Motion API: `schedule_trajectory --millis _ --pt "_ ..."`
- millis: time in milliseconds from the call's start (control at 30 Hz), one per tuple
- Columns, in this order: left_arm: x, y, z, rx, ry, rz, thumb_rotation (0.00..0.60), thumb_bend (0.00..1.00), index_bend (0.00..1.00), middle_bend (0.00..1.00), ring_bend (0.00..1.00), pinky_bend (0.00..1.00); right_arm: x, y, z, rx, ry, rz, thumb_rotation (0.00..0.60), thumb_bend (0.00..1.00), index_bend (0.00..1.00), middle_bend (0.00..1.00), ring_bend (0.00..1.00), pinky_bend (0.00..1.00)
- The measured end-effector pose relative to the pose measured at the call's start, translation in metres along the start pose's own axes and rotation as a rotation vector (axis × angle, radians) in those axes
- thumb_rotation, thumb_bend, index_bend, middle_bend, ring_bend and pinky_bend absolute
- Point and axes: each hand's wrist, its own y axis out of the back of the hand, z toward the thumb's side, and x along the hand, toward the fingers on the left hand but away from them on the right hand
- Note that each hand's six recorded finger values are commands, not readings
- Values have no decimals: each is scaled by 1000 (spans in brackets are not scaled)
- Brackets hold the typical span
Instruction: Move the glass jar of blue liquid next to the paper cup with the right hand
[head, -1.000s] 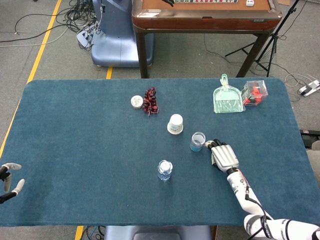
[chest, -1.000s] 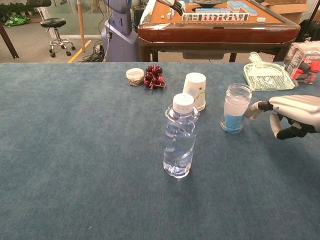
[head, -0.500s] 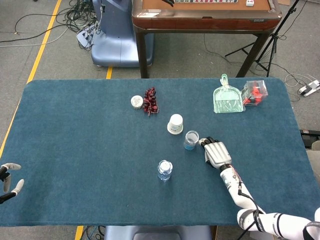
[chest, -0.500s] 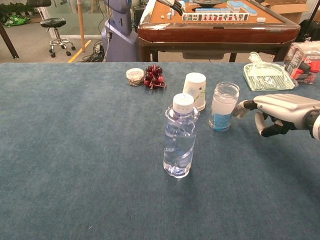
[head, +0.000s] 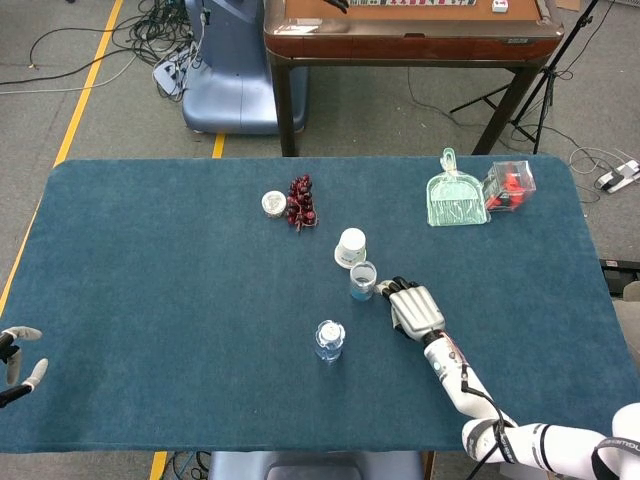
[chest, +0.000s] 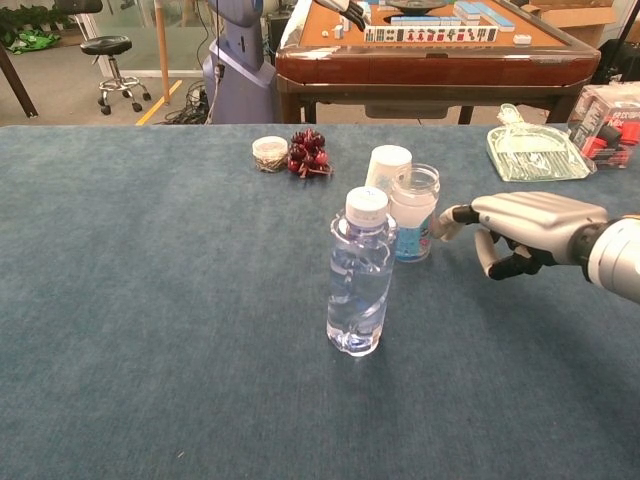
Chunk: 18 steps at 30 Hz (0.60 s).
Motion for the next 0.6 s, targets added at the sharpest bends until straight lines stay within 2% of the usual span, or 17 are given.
schedule_trajectory --millis 600 --pt "-1 0 0 3 0 -3 600 305 421 810 592 775 9 -9 37 17 106 19 600 1000 216 202 126 299"
